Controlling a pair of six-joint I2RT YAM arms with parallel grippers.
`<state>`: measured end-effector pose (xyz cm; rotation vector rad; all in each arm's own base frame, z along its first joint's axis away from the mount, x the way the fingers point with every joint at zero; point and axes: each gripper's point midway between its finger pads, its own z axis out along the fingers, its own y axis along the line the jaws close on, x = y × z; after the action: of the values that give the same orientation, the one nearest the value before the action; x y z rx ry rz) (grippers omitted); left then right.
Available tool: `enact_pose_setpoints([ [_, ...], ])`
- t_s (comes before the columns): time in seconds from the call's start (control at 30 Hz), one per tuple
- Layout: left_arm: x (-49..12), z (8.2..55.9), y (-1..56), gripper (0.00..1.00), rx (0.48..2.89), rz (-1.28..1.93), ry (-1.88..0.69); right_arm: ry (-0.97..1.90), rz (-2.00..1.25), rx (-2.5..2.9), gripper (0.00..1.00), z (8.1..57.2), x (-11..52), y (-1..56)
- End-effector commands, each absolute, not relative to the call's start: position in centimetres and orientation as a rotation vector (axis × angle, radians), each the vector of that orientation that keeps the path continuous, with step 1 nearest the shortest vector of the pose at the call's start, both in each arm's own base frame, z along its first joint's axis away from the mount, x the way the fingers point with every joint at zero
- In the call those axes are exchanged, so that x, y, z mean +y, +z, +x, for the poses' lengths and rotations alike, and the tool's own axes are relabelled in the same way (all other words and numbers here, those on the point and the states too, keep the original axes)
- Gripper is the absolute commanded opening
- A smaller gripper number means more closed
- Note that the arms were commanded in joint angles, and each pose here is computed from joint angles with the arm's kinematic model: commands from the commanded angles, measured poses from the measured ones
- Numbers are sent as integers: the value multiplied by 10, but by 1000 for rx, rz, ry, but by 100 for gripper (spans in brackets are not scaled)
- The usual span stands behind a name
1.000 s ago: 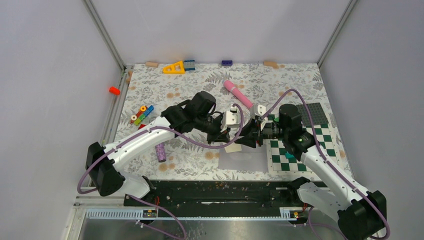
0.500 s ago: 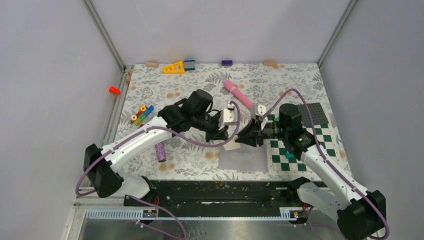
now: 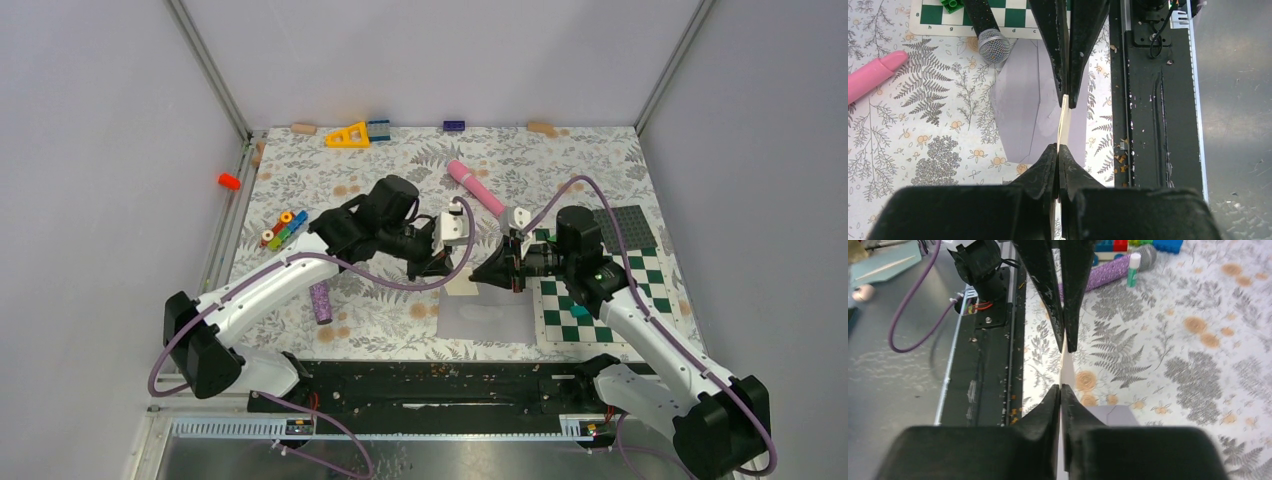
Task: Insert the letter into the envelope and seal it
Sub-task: Fold the letter.
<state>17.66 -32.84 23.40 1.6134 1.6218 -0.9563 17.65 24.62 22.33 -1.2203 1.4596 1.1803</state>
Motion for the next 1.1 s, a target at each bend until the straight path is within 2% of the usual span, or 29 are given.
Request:
enact_pose_setpoints([
  [0.0, -331, 175, 264, 0, 1518, 1577, -991, 1203, -1225, 1437, 0, 177, 248, 232],
  [0.03, -331, 174, 264, 0, 1514, 1578, -998, 1205, -1225, 1436, 7, 177, 248, 232],
  [0.07, -331, 174, 265, 0, 1513, 1576, -999, 1208, -1222, 1438, 26, 177, 249, 232],
  [0.1, -331, 174, 265, 0, 1512, 1576, -1002, 1205, -1220, 1432, 41, 178, 249, 233],
  [0.13, -331, 174, 265, 0, 1514, 1576, -1005, 1207, -1216, 1433, 44, 178, 249, 234],
  [0.17, -331, 173, 266, 0, 1511, 1577, -1008, 1208, -1215, 1434, 41, 178, 249, 234],
  [0.2, -331, 174, 265, 0, 1513, 1575, -1008, 1209, -1216, 1432, 29, 178, 249, 234],
  [0.23, -331, 174, 265, 0, 1513, 1575, -1009, 1211, -1216, 1434, 10, 178, 249, 234],
  [0.27, -331, 174, 266, 0, 1514, 1573, -1010, 1211, -1216, 1435, 0, 177, 249, 233],
  [0.3, -330, 174, 267, 0, 1512, 1571, -1012, 1211, -1218, 1432, 0, 177, 249, 233],
  [0.33, -330, 174, 267, 0, 1512, 1570, -1013, 1210, -1219, 1431, 9, 177, 249, 232],
  [0.37, -330, 174, 267, 0, 1510, 1570, -1015, 1211, -1218, 1432, 28, 177, 249, 232],
  [0.4, -330, 174, 268, 0, 1511, 1568, -1016, 1209, -1218, 1431, 38, 178, 249, 233],
  [0.43, -329, 175, 267, 0, 1513, 1567, -1017, 1211, -1219, 1431, 37, 178, 249, 232],
  [0.47, -329, 174, 268, 0, 1512, 1567, -1019, 1215, -1219, 1436, 24, 177, 249, 231],
  [0.5, -329, 175, 268, 0, 1510, 1566, -1019, 1217, -1219, 1438, 1, 177, 249, 231],
  [0.53, -329, 174, 268, 0, 1511, 1566, -1021, 1220, -1222, 1437, 0, 177, 249, 230],
  [0.57, -329, 175, 268, 0, 1510, 1565, -1021, 1221, -1223, 1437, 5, 176, 249, 230],
  [0.6, -329, 174, 268, 0, 1510, 1566, -1023, 1219, -1222, 1435, 23, 177, 249, 230],
  [0.63, -329, 175, 269, 0, 1509, 1565, -1024, 1216, -1220, 1437, 29, 177, 250, 230],
  [0.67, -329, 174, 269, 0, 1508, 1565, -1026, 1214, -1220, 1437, 23, 178, 250, 230],
  [0.7, -329, 174, 270, 0, 1506, 1564, -1028, 1217, -1222, 1440, 7, 178, 250, 229],
  [0.73, -328, 174, 270, 0, 1505, 1562, -1031, 1220, -1224, 1442, 0, 177, 249, 229],
  [0.87, -329, 172, 272, 1, 1494, 1565, -1046, 1230, -1238, 1440, 0, 174, 249, 227],
  [0.9, -329, 171, 273, 11, 1493, 1567, -1053, 1229, -1236, 1441, 0, 174, 249, 227],
  [1.0, -330, 168, 275, 54, 1488, 1569, -1075, 1230, -1236, 1444, 0, 175, 249, 227],
  [1.03, -330, 168, 275, 64, 1488, 1569, -1081, 1233, -1235, 1448, 0, 174, 249, 226],
  [1.07, -331, 167, 275, 68, 1489, 1569, -1090, 1235, -1234, 1449, 0, 175, 250, 226],
])
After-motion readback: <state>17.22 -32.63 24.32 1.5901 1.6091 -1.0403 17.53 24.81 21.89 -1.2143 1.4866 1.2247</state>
